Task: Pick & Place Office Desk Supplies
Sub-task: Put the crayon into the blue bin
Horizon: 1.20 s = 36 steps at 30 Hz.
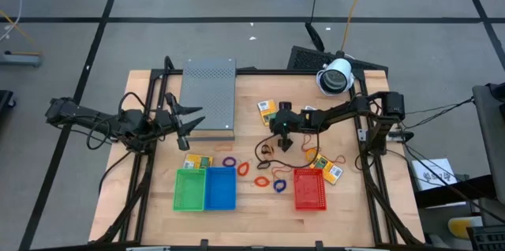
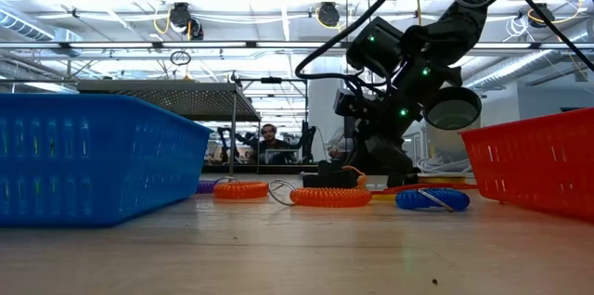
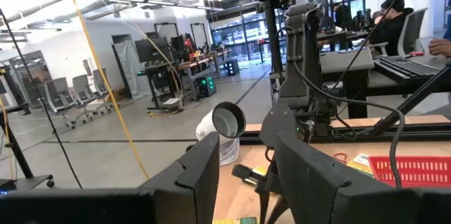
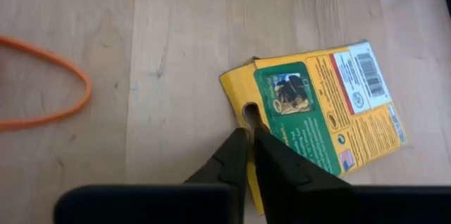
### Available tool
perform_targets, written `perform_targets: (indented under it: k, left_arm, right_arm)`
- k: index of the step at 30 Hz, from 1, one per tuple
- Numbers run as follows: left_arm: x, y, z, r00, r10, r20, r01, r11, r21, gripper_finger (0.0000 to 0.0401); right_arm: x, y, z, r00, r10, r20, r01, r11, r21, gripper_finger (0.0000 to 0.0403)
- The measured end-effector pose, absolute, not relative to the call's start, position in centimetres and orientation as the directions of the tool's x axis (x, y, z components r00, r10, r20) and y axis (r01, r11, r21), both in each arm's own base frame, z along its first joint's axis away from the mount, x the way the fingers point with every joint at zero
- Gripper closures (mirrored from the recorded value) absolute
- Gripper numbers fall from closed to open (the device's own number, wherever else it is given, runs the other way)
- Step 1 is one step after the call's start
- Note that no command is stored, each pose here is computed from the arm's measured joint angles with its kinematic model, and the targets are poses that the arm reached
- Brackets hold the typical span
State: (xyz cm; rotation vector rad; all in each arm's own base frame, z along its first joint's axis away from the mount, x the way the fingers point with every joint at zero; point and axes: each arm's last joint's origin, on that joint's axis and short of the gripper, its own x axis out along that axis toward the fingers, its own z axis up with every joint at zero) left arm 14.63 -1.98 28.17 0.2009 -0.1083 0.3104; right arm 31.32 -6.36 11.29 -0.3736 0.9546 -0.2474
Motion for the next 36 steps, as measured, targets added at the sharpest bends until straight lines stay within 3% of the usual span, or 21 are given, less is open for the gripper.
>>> perform_targets:
  k: [16, 26, 36]
  left_arm:
    - [14.6, -2.0, 28.2, 0.947, 0.292, 0.137, -0.313, 0.933, 0.179, 0.0256]
    - [14.6, -1.9, 28.2, 0.940, 0.313, 0.136, -0.333, 0.929, 0.162, 0.0256]
    - [14.6, -2.1, 28.2, 0.943, 0.305, 0.135, -0.322, 0.938, 0.131, 0.0256]
  right_arm:
    - [31.4, -6.1, 12.0, 0.584, -0.361, -0.727, 0.116, 0.924, -0.365, 0.0402]
    - [30.8, -4.1, 17.8, 0.758, -0.242, -0.605, 0.111, 0.963, -0.245, 0.0403]
    - [28.5, -1.9, 23.1, 0.857, -0.144, -0.494, 0.057, 0.981, -0.188, 0.0403]
